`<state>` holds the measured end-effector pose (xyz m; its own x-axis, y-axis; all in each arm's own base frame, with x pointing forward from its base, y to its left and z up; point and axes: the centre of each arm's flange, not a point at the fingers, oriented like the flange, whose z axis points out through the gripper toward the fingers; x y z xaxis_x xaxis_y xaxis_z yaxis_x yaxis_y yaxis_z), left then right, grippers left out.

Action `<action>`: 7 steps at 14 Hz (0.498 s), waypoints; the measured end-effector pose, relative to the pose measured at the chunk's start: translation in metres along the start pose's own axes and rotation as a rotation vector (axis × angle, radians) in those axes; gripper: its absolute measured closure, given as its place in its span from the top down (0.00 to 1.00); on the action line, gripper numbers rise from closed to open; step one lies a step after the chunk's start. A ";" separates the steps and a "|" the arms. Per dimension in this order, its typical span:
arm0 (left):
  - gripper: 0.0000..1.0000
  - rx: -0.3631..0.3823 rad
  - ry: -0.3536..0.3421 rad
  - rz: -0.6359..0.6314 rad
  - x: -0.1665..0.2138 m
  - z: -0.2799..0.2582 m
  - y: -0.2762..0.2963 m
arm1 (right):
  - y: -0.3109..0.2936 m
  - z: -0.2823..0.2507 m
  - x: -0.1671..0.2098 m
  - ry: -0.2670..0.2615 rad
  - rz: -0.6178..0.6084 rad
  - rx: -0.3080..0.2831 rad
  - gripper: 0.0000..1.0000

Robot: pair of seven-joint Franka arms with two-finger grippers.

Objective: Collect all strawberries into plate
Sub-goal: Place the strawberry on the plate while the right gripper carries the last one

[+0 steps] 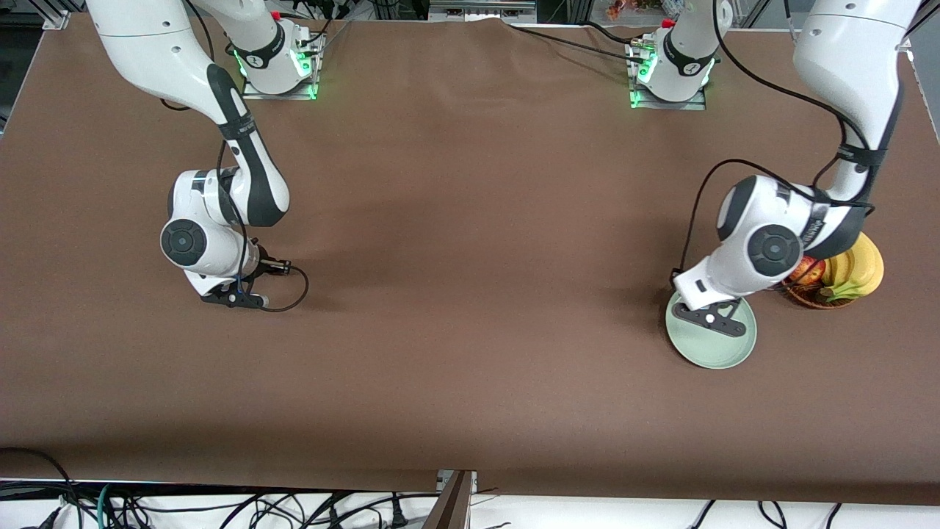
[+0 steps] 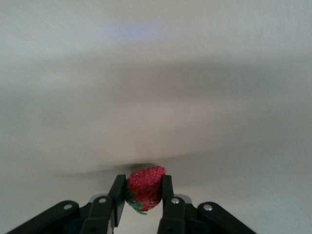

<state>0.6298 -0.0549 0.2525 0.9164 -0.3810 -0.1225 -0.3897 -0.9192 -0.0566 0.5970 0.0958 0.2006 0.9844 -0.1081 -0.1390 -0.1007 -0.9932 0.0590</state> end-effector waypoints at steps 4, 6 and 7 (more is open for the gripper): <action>0.36 -0.013 0.011 0.089 -0.001 0.015 -0.014 | -0.105 -0.054 0.020 0.124 0.025 0.078 0.34; 0.44 -0.016 0.010 0.103 -0.003 0.017 -0.019 | -0.184 -0.059 0.018 0.145 0.083 0.140 0.34; 0.54 -0.015 0.011 0.104 -0.003 0.017 -0.021 | -0.222 -0.057 0.016 0.149 0.117 0.173 0.34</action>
<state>0.6335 -0.0330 0.2375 0.8722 -0.4753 -0.1156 -0.4813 -0.8761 -0.0288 0.6430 0.3175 0.2420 0.9736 -0.2280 0.0065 -0.2261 -0.9684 -0.1053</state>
